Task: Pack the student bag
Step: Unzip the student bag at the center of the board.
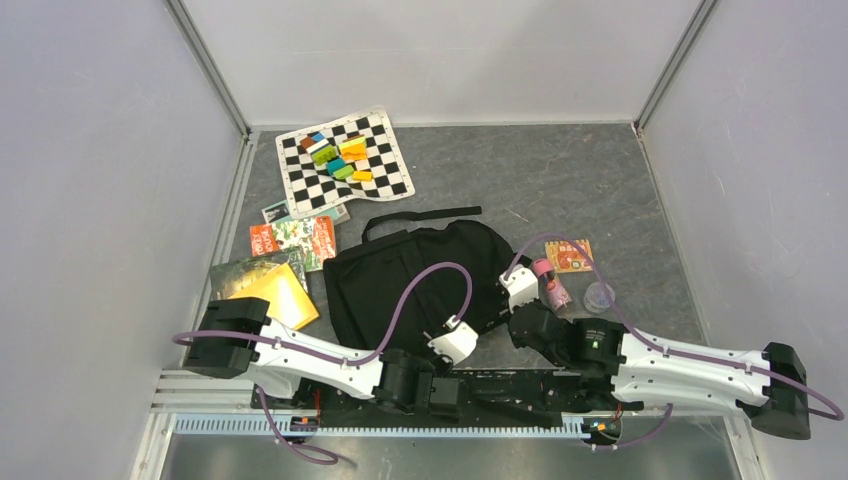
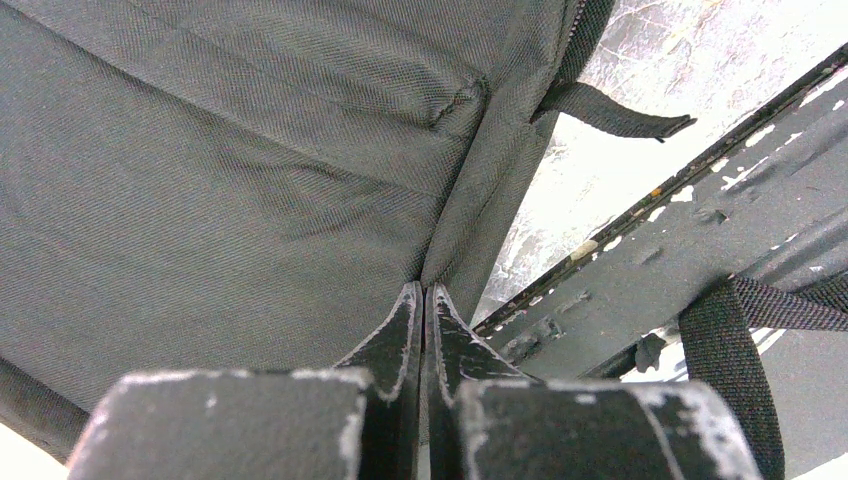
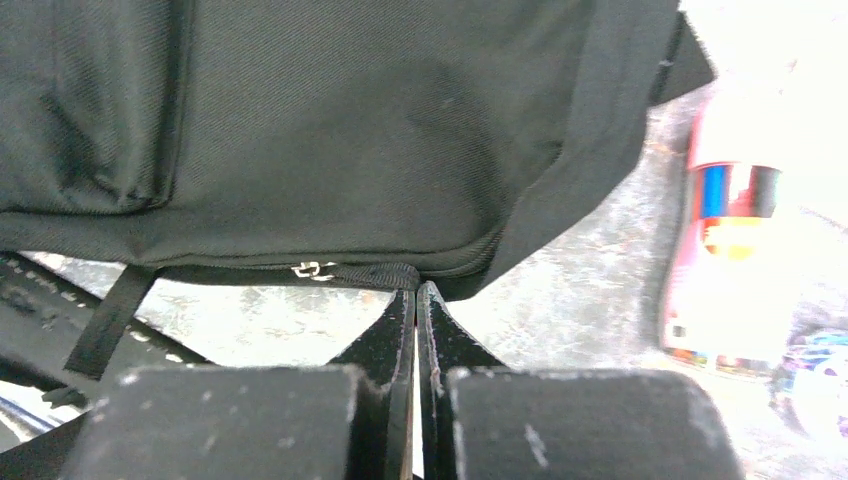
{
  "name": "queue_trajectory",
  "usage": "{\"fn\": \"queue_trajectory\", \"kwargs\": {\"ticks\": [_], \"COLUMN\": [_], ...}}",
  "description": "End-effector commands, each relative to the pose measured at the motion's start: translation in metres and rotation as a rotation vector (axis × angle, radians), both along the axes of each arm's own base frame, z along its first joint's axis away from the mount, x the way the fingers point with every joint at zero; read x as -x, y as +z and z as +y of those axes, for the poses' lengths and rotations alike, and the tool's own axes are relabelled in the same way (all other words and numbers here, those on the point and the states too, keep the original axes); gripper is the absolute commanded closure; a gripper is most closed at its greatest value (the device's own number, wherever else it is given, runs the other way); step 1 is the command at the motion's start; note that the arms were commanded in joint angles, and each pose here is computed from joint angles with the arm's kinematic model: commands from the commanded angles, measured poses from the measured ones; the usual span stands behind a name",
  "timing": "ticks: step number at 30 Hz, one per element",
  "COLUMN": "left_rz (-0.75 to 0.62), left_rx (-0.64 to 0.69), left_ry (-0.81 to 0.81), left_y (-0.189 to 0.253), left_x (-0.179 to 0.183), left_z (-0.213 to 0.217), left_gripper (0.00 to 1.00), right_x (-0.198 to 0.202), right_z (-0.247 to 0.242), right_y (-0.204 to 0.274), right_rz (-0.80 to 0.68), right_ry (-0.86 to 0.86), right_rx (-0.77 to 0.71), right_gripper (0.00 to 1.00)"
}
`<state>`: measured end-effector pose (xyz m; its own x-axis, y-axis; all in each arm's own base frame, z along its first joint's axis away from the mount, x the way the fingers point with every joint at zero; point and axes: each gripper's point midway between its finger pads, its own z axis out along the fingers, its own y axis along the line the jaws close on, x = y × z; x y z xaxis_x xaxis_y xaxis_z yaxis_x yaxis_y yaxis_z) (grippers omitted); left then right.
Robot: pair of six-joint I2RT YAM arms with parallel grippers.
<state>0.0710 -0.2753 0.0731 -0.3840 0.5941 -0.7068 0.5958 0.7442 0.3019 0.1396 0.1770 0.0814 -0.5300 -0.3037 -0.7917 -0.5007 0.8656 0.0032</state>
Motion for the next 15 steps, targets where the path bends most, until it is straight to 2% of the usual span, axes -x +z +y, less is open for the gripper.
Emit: {"fn": "queue_trajectory", "kwargs": {"ticks": [1, 7, 15], "left_rz": [-0.040, 0.008, 0.044], "left_rx": [0.001, 0.045, 0.062], "left_ry": [0.003, -0.053, -0.072], "left_y": [0.007, 0.007, 0.005], "left_x": [-0.004, 0.004, 0.008], "left_z": [0.000, -0.010, -0.003], "left_gripper": [0.98, 0.98, 0.98], "right_x": [-0.021, -0.035, -0.056], "right_z": [-0.019, -0.040, -0.058], "right_y": [0.026, 0.019, 0.027], "right_rz": [-0.108, -0.077, -0.083], "right_ry": [-0.087, -0.147, -0.234], "right_rx": [0.085, 0.184, 0.202], "right_gripper": [1.00, 1.00, 1.00]}}
